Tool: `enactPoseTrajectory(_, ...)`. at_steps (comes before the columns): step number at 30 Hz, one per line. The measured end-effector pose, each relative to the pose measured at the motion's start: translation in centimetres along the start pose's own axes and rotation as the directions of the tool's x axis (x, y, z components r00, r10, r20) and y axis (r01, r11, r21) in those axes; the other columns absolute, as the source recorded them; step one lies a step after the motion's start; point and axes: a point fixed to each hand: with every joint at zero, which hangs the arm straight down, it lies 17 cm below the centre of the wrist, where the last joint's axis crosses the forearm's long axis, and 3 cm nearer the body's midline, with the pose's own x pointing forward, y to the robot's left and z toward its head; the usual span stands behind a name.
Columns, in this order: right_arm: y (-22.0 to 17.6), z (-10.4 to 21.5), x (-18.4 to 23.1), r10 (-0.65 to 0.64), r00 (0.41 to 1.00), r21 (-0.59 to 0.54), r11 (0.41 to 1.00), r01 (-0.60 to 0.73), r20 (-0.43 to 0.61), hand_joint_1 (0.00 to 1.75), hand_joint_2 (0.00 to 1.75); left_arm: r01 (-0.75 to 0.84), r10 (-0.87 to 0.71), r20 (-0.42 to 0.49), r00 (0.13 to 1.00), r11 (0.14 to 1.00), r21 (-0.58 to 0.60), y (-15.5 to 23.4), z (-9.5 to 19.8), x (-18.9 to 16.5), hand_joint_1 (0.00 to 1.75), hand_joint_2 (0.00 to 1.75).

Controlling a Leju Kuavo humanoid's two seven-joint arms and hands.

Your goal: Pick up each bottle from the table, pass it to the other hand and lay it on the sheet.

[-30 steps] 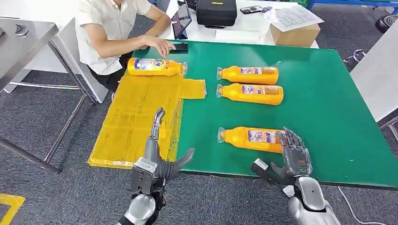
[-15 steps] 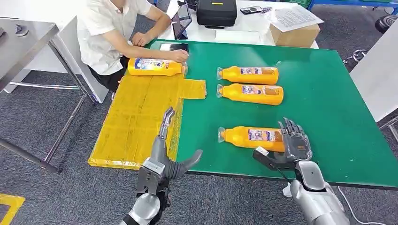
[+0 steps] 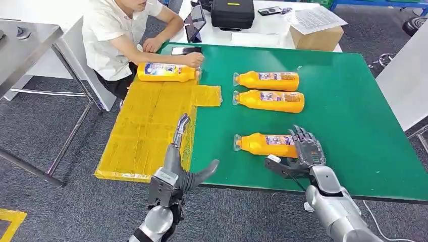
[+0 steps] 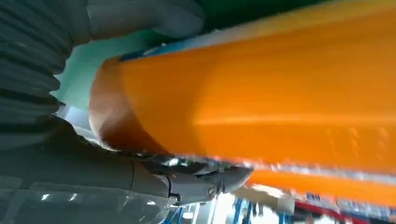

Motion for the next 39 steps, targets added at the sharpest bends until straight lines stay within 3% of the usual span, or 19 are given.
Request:
enactPoseTrajectory(5, 1.3, -0.1, -1.7, -0.031, 0.998, 0.089, 0.995, 0.035, -0.048, 1.75, 1.75, -0.006, 0.006, -0.007, 1.000, 1.000, -0.015, -0.4, 0.0, -0.1, 0.00, 1.75)
enactPoseTrajectory(14, 2.0, 0.2, -2.9, -0.098, 0.992, 0.117, 0.987, 0.107, -0.075, 1.75, 1.75, 0.003, -0.004, -0.010, 1.000, 1.000, -0.024, -0.7, 0.0, -0.2, 0.00, 1.75)
enactPoseTrajectory(19, 2.1, 0.5, -1.9, -0.226, 0.974, 0.093, 0.969, 0.228, -0.032, 1.66, 1.75, -0.002, 0.002, -0.012, 1.000, 1.000, -0.030, -0.8, 0.0, -0.2, 0.00, 1.75)
enactPoseTrajectory(21, 2.1, 0.8, -1.4, -0.291, 0.957, 0.080, 0.953, 0.291, -0.016, 1.75, 1.75, -0.021, 0.020, -0.021, 1.000, 0.999, -0.029, -0.8, 0.0, -0.3, 0.00, 1.75)
enactPoseTrajectory(22, 1.9, 0.8, -0.9, -0.329, 0.944, 0.066, 0.942, 0.328, -0.007, 1.75, 1.75, -0.038, 0.037, -0.028, 0.999, 0.999, -0.027, -0.8, 0.0, -0.4, 0.00, 1.75)
enactPoseTrajectory(25, 0.6, 0.8, 2.4, -0.455, 0.887, 0.015, 0.890, 0.455, 0.074, 1.75, 1.75, -0.199, 0.197, -0.191, 0.962, 0.980, 0.011, -0.6, 0.3, -3.0, 0.00, 1.75)
enactPoseTrajectory(29, -1.0, 0.7, 6.4, -0.547, 0.824, -0.022, 0.831, 0.556, 0.146, 1.75, 1.75, -0.319, 0.321, -0.308, 0.896, 0.946, 0.058, -0.5, 1.1, -5.5, 0.00, 1.75)
enactPoseTrajectory(33, -3.7, 1.3, 11.4, -0.629, 0.727, -0.059, 0.744, 0.666, 0.275, 1.75, 1.75, -0.531, 0.515, -0.454, 0.727, 0.841, 0.105, -2.1, 3.3, -7.8, 0.00, 1.75)
enactPoseTrajectory(36, -6.3, 2.1, 15.8, -0.667, 0.653, -0.078, 0.675, 0.733, 0.359, 1.75, 1.75, -0.624, 0.583, -0.490, 0.648, 0.775, 0.098, -3.1, 4.3, -7.9, 0.00, 1.75)
enactPoseTrajectory(39, -9.0, 2.7, 19.3, -0.676, 0.597, -0.085, 0.628, 0.773, 0.432, 1.75, 1.75, -0.650, 0.599, -0.502, 0.624, 0.754, 0.092, -3.4, 4.6, -7.9, 0.00, 1.75)
